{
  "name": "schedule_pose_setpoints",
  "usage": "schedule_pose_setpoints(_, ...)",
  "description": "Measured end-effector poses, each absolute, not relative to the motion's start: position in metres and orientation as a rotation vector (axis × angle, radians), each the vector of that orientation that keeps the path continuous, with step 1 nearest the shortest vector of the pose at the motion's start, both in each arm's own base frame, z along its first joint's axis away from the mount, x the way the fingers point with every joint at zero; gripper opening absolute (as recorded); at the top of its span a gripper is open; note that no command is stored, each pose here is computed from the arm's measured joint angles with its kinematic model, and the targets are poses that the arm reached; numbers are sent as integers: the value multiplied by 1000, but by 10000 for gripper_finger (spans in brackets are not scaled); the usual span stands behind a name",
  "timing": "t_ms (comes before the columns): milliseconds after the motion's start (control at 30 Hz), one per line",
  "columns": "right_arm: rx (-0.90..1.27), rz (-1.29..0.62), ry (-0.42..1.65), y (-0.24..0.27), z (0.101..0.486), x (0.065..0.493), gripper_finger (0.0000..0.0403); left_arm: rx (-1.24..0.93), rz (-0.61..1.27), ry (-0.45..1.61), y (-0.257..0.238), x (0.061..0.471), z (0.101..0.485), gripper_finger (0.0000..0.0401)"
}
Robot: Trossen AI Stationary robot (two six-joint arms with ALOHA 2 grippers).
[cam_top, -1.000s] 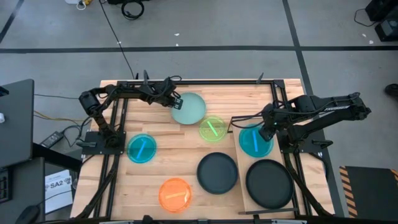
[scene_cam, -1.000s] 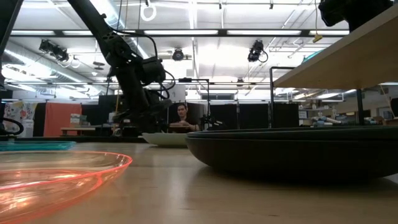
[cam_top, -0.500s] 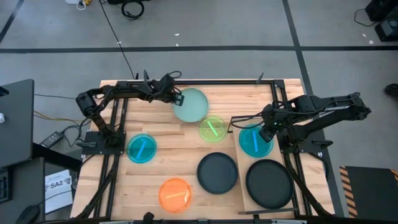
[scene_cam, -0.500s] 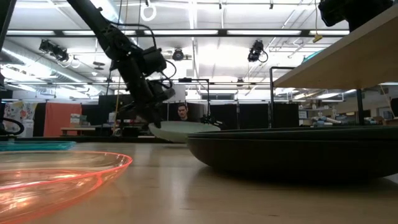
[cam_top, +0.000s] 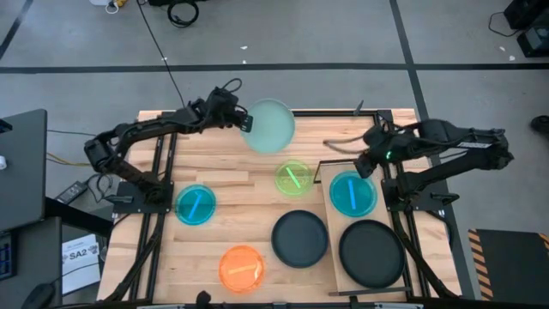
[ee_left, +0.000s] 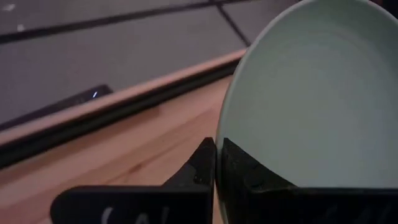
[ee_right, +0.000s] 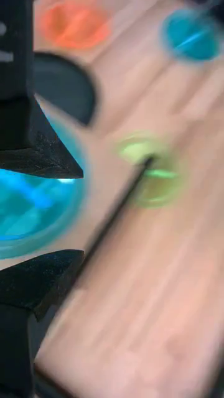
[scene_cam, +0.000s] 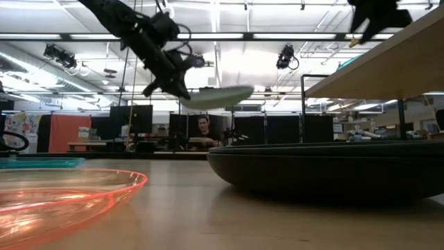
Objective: Place and stack plates onto a shelf
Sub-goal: Stack the gray plate on top of the black plate on the shelf
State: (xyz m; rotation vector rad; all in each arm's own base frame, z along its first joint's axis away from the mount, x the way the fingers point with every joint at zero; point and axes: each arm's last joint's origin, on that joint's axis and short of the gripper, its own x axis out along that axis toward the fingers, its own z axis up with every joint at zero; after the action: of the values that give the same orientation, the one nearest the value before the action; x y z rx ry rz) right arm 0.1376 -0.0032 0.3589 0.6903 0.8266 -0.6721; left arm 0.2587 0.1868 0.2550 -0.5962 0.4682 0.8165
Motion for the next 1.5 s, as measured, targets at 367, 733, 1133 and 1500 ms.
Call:
schedule_pose_setpoints(367, 510, -550, 332, -20, 404, 174, 203, -522, 724, 307, 166, 263, 298, 14)
schedule_pose_setpoints(733, 458, -607, 249, -44, 396, 227, 203, -506, 670, 290, 152, 272, 301, 14)
schedule_pose_setpoints(1133, 442, -759, 348, -71, 365, 260, 193, -505, 647, 297, 145, 276, 300, 14)
schedule_pose_setpoints(1500, 438, -780, 382, -79, 355, 270, 145, -507, 648, 299, 146, 276, 300, 18)
